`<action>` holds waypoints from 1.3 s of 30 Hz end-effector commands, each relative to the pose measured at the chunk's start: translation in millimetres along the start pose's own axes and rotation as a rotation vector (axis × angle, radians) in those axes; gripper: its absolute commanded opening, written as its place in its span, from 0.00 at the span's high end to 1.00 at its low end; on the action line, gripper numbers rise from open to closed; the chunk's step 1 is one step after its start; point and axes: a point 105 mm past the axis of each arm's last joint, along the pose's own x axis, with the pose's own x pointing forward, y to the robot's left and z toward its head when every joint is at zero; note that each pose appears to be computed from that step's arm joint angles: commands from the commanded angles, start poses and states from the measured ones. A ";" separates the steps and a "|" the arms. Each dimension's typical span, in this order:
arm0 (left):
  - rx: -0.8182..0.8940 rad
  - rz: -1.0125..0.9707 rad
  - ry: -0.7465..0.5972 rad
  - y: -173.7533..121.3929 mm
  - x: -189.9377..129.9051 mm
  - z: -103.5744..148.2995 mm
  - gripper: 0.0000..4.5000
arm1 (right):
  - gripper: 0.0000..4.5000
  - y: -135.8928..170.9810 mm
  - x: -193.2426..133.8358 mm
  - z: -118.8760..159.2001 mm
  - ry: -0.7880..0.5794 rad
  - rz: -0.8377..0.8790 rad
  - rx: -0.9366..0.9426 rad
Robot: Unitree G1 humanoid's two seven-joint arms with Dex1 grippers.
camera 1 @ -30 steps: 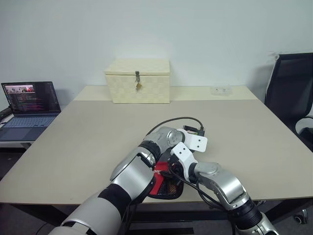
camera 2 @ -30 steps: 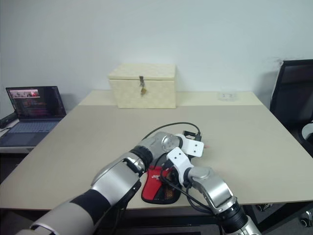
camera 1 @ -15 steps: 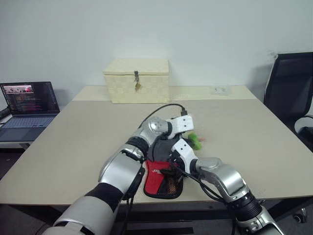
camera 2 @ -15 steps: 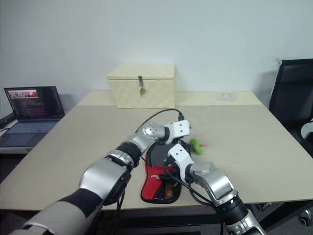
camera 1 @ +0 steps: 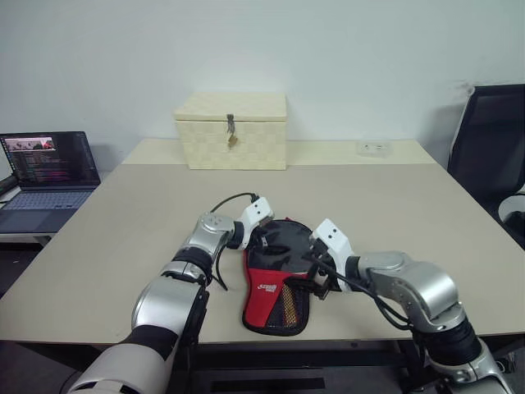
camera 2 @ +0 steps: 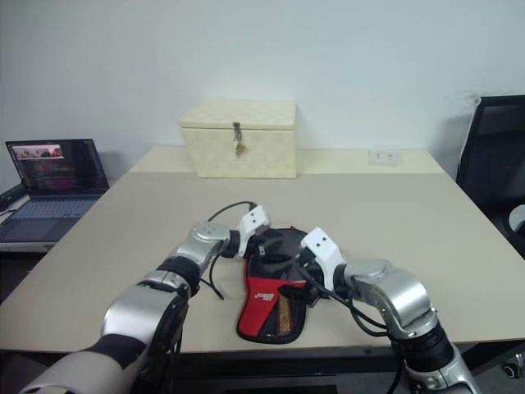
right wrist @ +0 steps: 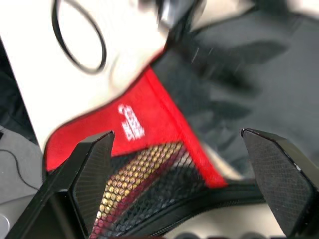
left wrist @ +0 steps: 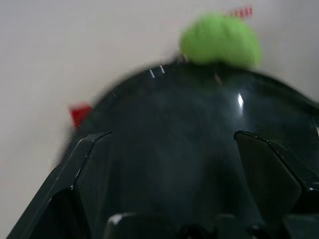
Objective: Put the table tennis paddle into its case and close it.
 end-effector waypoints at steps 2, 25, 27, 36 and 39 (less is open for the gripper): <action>0.021 -0.004 -0.043 -3.3 4.1 6.7 0.07 | 0.00 -21.7 -26.1 28.3 -0.087 -0.109 -0.057; 0.035 -0.054 -0.006 -25.8 21.7 -15.4 0.07 | 0.09 -101.6 19.1 -21.9 -0.085 -0.542 0.229; 0.033 -0.055 -0.007 -26.5 21.3 -16.7 0.07 | 0.21 -104.4 15.0 -21.0 -0.096 -0.540 0.249; 0.020 -0.093 -0.012 -37.4 28.0 -21.6 0.07 | 0.93 -115.1 -13.1 -28.3 -0.102 -0.548 0.329; 0.011 -0.110 -0.014 -42.7 31.9 -23.3 0.07 | 0.99 -110.5 -20.8 -29.0 -0.090 -0.522 0.304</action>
